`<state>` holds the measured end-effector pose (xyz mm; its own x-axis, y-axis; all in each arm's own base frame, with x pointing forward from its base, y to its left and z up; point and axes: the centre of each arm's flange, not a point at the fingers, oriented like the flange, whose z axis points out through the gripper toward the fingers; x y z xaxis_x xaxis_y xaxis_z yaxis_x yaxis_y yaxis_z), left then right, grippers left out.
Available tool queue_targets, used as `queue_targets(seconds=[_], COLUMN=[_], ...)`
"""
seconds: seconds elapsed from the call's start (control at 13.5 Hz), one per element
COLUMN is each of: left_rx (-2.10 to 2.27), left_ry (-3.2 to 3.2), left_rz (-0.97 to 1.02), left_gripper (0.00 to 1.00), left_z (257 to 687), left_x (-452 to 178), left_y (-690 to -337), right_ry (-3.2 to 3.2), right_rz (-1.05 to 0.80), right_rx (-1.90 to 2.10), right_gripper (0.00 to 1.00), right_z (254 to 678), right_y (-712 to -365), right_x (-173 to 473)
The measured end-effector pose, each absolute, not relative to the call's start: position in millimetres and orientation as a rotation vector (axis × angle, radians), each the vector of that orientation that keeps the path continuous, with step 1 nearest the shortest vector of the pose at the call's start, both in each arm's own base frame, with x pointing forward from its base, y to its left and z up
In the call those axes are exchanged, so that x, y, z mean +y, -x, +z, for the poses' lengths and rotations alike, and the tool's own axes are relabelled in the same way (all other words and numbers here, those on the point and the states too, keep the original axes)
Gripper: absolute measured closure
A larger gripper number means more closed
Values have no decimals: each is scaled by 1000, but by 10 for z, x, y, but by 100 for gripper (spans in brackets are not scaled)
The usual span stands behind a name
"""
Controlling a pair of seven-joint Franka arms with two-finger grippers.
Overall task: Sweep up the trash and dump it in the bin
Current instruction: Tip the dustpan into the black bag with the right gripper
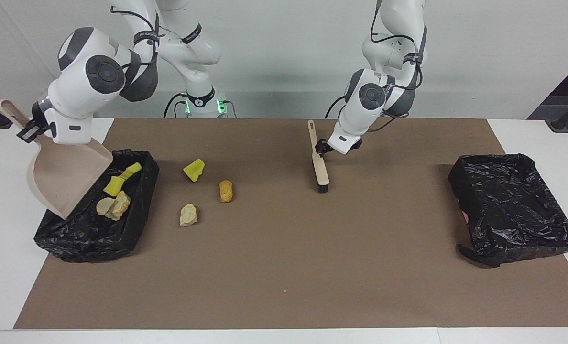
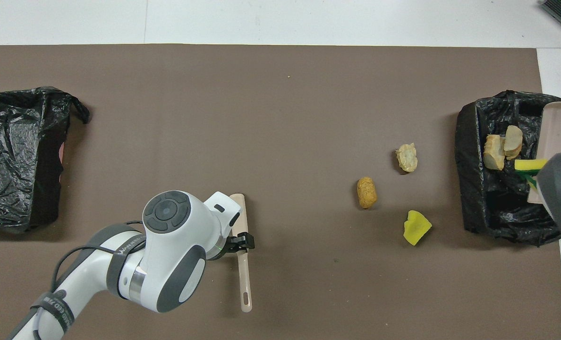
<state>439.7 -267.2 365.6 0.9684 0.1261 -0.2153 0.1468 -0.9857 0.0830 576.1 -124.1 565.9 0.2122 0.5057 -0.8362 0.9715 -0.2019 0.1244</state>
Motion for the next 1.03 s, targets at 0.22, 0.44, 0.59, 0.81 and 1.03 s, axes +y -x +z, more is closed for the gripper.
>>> queue_targets(seconds=[0.22,0.44,0.59,0.81,1.03], left_rx=[248,254,171,56,-5], left_ry=[-3040,-3044,-3063,-3077,-3072], left_rz=[-215,-130,-132,-115,-58], left_gripper=[0,0,0,0,0], left_z=[3885,4154,4331,4659,5254], left_x=[-2382,-1773,-1224,-461,-108], left_y=[-4703,-5065,-5191,-5262,-5310], right_ry=[-1782,-1741,-1731,-1725,-1822], right_rz=[-892,-910,-912,-878,-772], right_rx=[1359,1342,1342,1336,1371], right_gripper=[67,67,67,67,67], right_z=[5687,5728,5761,5941,6029], right_y=[-5764,-5771,-5766,-5769,-5799], right_x=[-1260,-1256,-1175,-1105,-1030])
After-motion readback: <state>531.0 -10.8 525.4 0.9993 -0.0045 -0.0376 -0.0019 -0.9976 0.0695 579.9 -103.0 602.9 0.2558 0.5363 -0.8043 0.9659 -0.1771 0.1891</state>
